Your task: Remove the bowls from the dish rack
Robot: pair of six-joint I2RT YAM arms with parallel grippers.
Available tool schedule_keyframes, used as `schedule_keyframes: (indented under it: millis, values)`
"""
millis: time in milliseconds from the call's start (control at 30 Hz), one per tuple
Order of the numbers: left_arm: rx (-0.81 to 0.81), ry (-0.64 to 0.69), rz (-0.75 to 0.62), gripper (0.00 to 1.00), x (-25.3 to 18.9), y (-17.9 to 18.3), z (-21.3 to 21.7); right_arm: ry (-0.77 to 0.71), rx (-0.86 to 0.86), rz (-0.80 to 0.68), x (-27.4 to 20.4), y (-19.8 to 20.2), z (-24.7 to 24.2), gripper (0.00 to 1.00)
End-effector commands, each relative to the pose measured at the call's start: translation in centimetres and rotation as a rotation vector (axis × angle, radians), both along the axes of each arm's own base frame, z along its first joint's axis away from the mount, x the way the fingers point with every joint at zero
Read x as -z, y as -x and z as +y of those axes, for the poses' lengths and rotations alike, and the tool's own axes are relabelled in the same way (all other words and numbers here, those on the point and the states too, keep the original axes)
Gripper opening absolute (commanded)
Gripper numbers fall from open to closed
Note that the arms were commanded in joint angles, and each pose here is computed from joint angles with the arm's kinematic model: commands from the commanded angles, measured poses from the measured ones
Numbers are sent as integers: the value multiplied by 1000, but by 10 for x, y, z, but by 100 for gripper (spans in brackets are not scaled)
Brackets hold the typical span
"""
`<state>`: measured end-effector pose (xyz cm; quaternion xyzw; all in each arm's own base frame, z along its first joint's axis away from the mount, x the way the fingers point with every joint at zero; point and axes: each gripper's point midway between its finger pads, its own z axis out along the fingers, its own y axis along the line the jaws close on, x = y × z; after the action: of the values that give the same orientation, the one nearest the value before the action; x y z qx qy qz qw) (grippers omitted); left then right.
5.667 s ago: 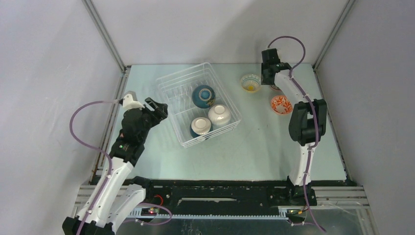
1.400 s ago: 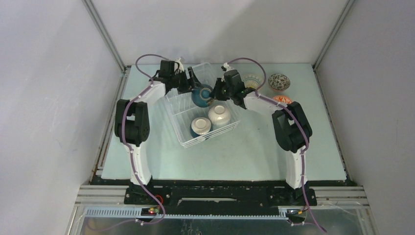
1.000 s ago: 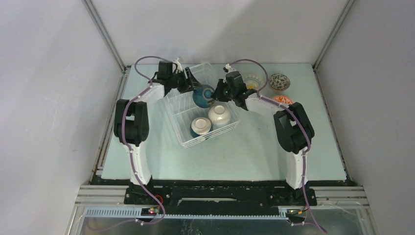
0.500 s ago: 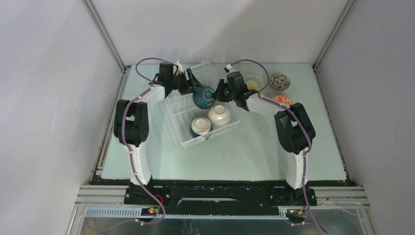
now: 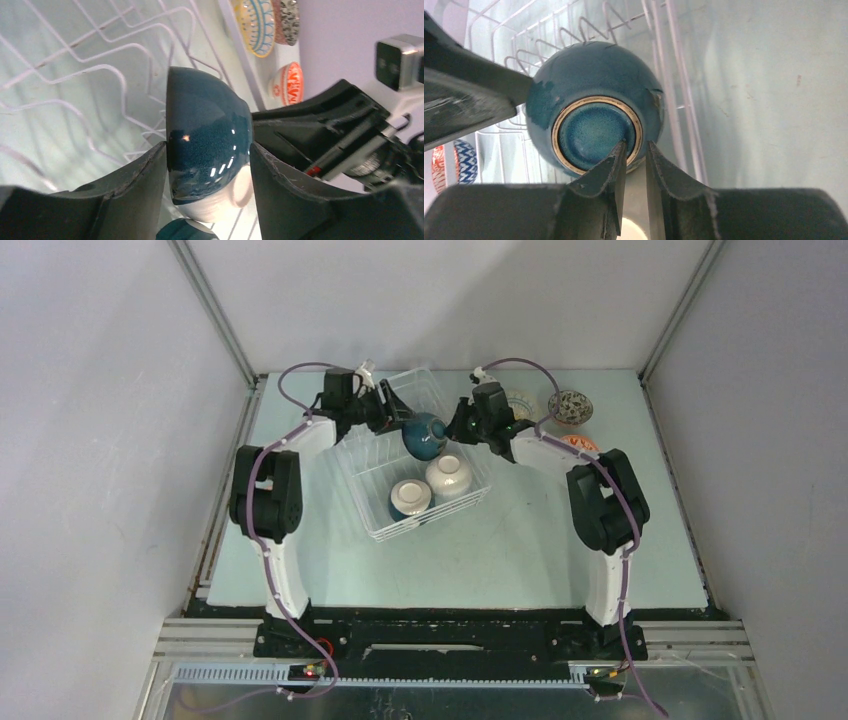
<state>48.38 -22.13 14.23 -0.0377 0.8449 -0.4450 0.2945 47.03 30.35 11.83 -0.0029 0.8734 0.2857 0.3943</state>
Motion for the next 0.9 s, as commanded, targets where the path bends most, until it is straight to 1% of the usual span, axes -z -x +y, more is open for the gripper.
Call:
schedule_keyframes:
  millis: [0,167,300,400,533,733,867]
  values:
    - [126,145,-55,61,-52,27,-32,39,1,-3,-1,6,-10,28]
    - [131,203,-58,59,-54,27,-39,25,-2,-12,-6,6,-13,28]
    - [135,207,-52,56,-47,24,-44,21,-5,-20,-10,5,-13,28]
    - [131,218,-47,50,-43,21,-45,23,-5,-23,-13,6,-13,28]
    - [128,226,-55,35,-44,20,-46,24,0,-34,-19,6,-16,28]
    - [135,224,-47,25,-39,20,-46,6,-18,-47,-25,6,-14,29]
    - [142,213,-41,13,-37,23,-45,5,-15,-53,-29,6,-15,29]
